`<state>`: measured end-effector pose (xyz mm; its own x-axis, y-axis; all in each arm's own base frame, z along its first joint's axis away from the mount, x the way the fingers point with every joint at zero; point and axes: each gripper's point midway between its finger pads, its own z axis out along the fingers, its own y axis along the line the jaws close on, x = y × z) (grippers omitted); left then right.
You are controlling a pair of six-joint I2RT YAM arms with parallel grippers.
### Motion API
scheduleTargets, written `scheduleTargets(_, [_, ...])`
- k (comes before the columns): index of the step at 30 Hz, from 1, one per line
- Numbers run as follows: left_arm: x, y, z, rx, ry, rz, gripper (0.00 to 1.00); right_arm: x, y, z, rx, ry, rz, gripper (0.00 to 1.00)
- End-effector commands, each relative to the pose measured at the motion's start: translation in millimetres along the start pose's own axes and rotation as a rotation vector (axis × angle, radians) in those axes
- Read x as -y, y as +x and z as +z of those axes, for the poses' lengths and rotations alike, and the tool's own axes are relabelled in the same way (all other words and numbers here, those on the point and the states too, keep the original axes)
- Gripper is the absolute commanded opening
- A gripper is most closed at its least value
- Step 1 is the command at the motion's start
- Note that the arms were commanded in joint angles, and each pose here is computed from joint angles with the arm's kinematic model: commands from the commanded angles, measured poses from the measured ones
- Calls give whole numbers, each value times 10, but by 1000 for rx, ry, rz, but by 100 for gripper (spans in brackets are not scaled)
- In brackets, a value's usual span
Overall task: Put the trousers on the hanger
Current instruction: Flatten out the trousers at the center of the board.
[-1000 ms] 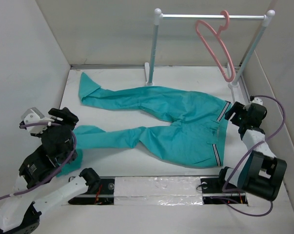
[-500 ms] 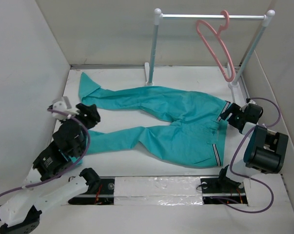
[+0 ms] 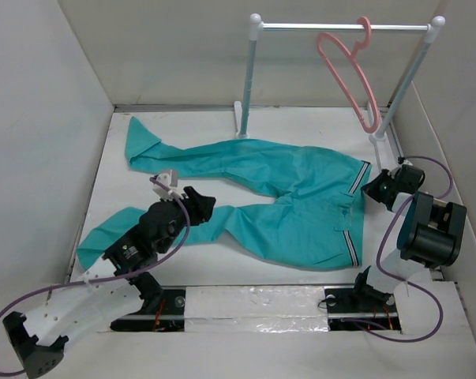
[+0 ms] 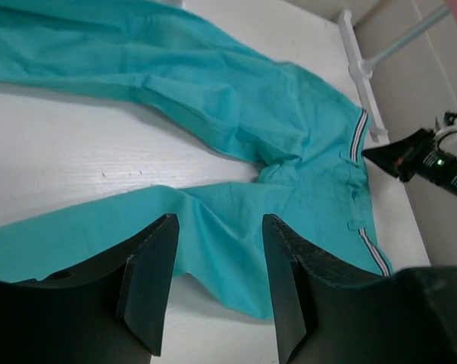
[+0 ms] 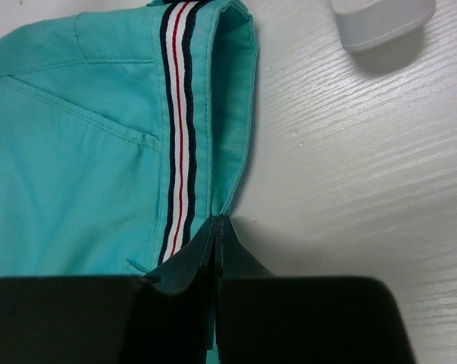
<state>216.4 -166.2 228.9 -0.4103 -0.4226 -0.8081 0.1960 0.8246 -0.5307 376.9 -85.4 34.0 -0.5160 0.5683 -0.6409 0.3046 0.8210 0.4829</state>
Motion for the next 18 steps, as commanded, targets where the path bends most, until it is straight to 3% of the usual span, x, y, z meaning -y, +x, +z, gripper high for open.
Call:
scheduleTargets(1, [289, 77, 155, 0, 106, -56, 45, -206, -493, -75, 132, -52, -31, 0])
scheduleTargets(10, [292, 903, 453, -115, -30, 100, 52, -161, -1212, -490, 342, 125, -22, 0])
scheduleTargets(16, [299, 1054, 498, -135, -40, 92, 57, 151, -1825, -613, 441, 367, 11, 0])
scheduleTargets(17, [275, 1019, 507, -117, -56, 94, 57, 190, -1802, -601, 408, 392, 10, 5])
scheduleTargets(18, [266, 990, 512, -105, -66, 92, 59, 208, -1824, -554, 398, 397, 4, 18])
